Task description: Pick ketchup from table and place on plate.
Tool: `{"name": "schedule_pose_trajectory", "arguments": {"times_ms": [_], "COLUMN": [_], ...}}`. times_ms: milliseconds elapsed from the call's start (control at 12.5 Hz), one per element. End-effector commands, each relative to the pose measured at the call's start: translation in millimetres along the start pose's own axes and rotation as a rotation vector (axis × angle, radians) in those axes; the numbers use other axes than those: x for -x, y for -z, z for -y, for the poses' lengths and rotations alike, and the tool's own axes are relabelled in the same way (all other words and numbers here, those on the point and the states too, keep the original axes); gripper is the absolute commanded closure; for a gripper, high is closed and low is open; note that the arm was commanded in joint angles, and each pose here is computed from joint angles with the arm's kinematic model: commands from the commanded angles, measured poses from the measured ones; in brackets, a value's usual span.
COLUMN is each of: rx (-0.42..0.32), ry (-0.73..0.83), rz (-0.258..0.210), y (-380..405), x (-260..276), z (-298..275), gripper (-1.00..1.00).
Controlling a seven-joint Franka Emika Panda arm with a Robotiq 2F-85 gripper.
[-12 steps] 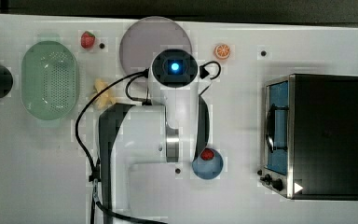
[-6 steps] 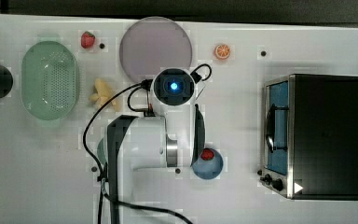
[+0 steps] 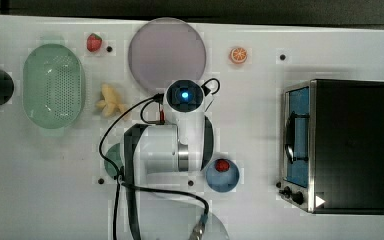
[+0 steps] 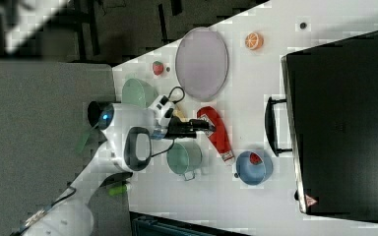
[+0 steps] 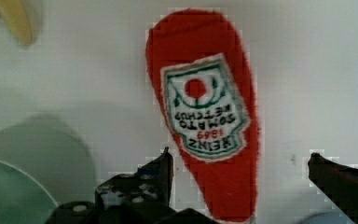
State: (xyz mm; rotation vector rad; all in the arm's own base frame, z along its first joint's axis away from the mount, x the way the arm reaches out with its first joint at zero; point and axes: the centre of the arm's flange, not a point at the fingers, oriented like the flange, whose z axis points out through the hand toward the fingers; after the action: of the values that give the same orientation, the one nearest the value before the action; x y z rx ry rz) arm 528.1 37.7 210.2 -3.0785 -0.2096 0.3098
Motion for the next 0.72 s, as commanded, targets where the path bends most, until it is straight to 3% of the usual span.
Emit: {"name": "schedule_pose_trajectory", "arguments": {"times_ms": [80, 320, 560, 640, 720], "rx": [-0.003, -0.008, -0.007, -0.01, -0.011], "ry": [0.064, 0.062, 0.058, 0.059, 0.06], "rz": [-0.011, 0.001, -0.044, -0.041, -0.036], "y": [-16, -42, -64, -72, -77], "x": [-6, -6, -8, -8, -7], "z": [14, 13, 11, 12, 13], "gripper": [-1.0, -1.0, -1.0, -0.91, -0.67]}}
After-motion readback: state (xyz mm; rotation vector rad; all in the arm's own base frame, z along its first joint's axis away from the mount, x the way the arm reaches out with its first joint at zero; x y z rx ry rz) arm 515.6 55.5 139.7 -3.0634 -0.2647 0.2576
